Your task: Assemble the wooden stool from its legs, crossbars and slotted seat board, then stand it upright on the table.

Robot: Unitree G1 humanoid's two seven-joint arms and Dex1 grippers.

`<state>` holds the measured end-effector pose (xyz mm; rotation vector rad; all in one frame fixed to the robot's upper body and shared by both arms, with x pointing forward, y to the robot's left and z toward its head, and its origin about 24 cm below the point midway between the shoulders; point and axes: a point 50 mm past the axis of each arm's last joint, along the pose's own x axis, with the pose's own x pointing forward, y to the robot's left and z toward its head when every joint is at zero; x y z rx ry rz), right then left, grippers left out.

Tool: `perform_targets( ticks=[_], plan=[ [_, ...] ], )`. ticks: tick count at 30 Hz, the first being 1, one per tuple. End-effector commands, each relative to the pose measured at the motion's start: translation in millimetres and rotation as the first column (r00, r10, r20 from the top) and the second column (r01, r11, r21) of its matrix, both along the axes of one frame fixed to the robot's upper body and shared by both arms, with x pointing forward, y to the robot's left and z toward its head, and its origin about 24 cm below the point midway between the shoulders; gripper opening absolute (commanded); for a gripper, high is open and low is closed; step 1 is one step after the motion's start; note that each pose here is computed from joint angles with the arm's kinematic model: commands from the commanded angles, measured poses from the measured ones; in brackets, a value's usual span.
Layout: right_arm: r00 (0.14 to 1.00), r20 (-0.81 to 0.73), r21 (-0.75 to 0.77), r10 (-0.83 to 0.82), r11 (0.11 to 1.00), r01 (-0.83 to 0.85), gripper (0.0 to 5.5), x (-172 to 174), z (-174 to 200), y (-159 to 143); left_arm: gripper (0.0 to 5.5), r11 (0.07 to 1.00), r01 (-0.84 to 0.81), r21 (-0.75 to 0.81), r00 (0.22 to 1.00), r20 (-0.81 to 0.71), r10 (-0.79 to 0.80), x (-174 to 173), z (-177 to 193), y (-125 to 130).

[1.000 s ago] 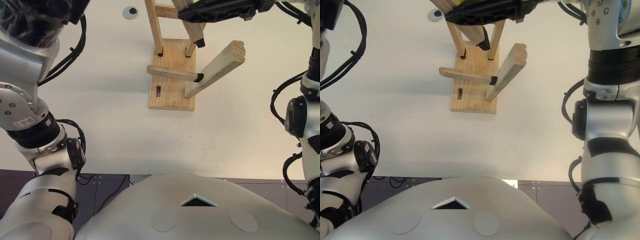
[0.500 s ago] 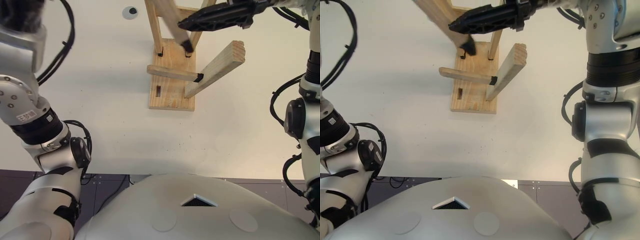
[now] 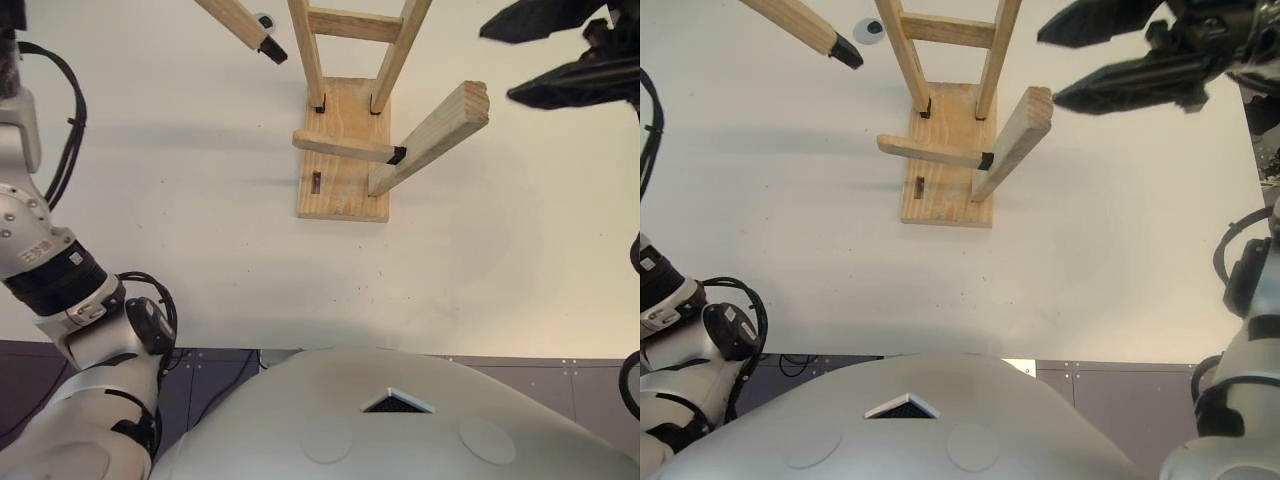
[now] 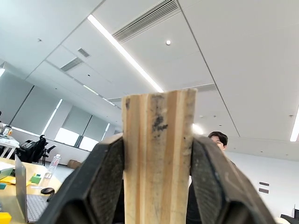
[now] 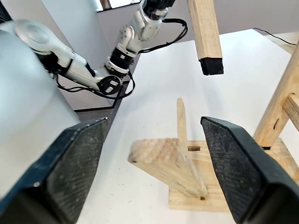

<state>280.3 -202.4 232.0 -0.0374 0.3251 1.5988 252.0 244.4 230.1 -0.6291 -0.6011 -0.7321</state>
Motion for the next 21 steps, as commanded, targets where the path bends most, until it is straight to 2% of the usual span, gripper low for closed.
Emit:
perform_targets(
  ticks=[1,7,12,15,21],
  plan=[
    [0.999,0.045,-0.014,-0.025,1.000,0.026,3.66,-1.0,-16.1,13.5,2.02,1.000,-0.002,0.012,1.000,-0.030,0.002,6.7,-15.7,-0.1],
    [0.999,0.040,-0.040,-0.002,0.999,0.004,3.66,-11.3,-27.5,17.5,2.02,0.999,-0.002,-0.039,0.996,-0.084,-0.001,17.9,-42.3,-2.3],
    [0.999,0.039,-0.024,-0.015,1.000,0.016,2.94,-6.5,-24.1,20.8,2.02,0.995,0.085,-0.042,0.989,-0.115,-0.090,16.0,-60.3,-16.5],
    [1.000,0.030,-0.032,-0.010,0.999,0.011,2.49,-5.2,-23.4,21.4,2.02,0.994,0.109,0.019,0.981,-0.165,-0.104,14.3,-79.9,-16.6],
    [1.000,0.016,-0.062,0.022,0.998,-0.021,2.36,-1.8,-23.2,22.6,2.01,0.974,0.224,0.029,0.936,-0.285,-0.207,19.0,-124.2,-23.6]
  ],
)
